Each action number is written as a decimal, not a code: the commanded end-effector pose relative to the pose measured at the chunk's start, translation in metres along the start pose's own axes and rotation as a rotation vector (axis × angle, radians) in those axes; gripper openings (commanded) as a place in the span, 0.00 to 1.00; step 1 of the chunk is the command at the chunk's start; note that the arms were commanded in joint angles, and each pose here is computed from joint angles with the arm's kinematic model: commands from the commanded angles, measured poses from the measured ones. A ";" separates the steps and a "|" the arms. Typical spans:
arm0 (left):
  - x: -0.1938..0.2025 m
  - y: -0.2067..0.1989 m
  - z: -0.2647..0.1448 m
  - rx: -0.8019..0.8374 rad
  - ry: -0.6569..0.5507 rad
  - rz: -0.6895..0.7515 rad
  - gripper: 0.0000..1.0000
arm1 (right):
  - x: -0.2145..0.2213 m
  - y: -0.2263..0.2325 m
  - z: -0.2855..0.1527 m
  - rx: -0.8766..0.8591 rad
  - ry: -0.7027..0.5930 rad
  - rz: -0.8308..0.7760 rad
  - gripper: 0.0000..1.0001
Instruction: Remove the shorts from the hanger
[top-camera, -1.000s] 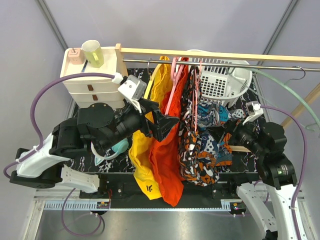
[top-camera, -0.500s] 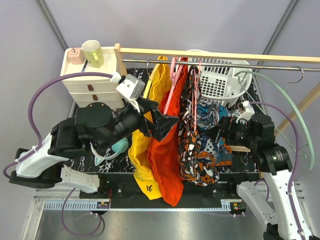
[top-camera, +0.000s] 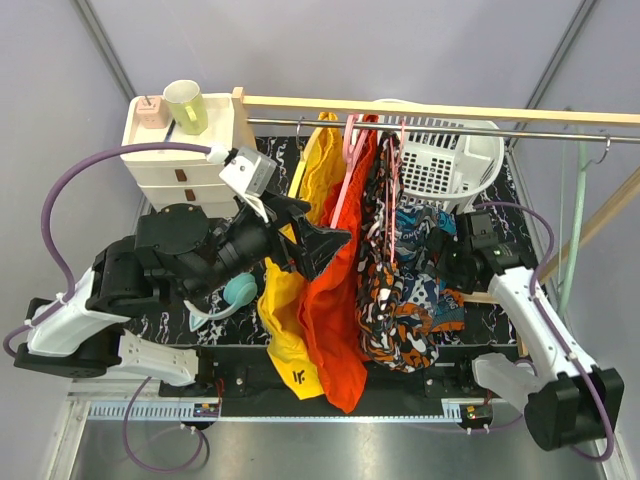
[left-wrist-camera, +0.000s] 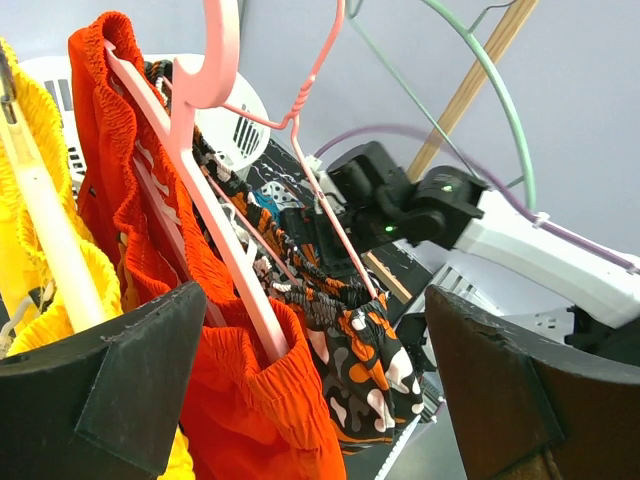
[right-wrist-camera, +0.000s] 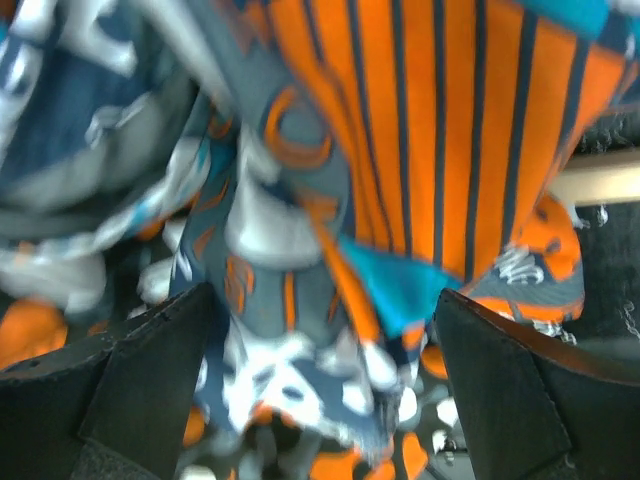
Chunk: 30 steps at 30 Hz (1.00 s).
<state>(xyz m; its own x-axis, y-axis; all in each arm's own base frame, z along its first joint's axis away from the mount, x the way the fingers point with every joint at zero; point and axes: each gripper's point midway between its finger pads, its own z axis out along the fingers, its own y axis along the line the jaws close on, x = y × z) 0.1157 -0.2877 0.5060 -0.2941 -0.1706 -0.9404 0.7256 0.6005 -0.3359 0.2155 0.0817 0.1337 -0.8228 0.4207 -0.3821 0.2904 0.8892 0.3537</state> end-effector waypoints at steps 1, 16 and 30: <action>-0.019 -0.002 -0.009 0.025 -0.060 -0.055 0.94 | -0.026 -0.005 0.033 0.069 -0.096 0.074 1.00; -0.022 0.008 -0.013 -0.026 -0.055 -0.040 0.95 | -0.063 0.012 0.047 -0.046 -0.304 -0.020 0.26; -0.013 -0.010 0.004 0.023 -0.014 -0.015 0.95 | -0.068 0.067 -0.082 -0.413 -0.516 -0.066 0.00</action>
<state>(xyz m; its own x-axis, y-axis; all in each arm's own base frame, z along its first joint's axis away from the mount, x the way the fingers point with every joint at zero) 0.1178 -0.2915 0.5058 -0.3060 -0.1643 -0.9377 0.7133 0.6128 -0.3401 0.2550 0.0853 0.2039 -0.5260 0.4766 -0.7044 0.0724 0.8503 0.5212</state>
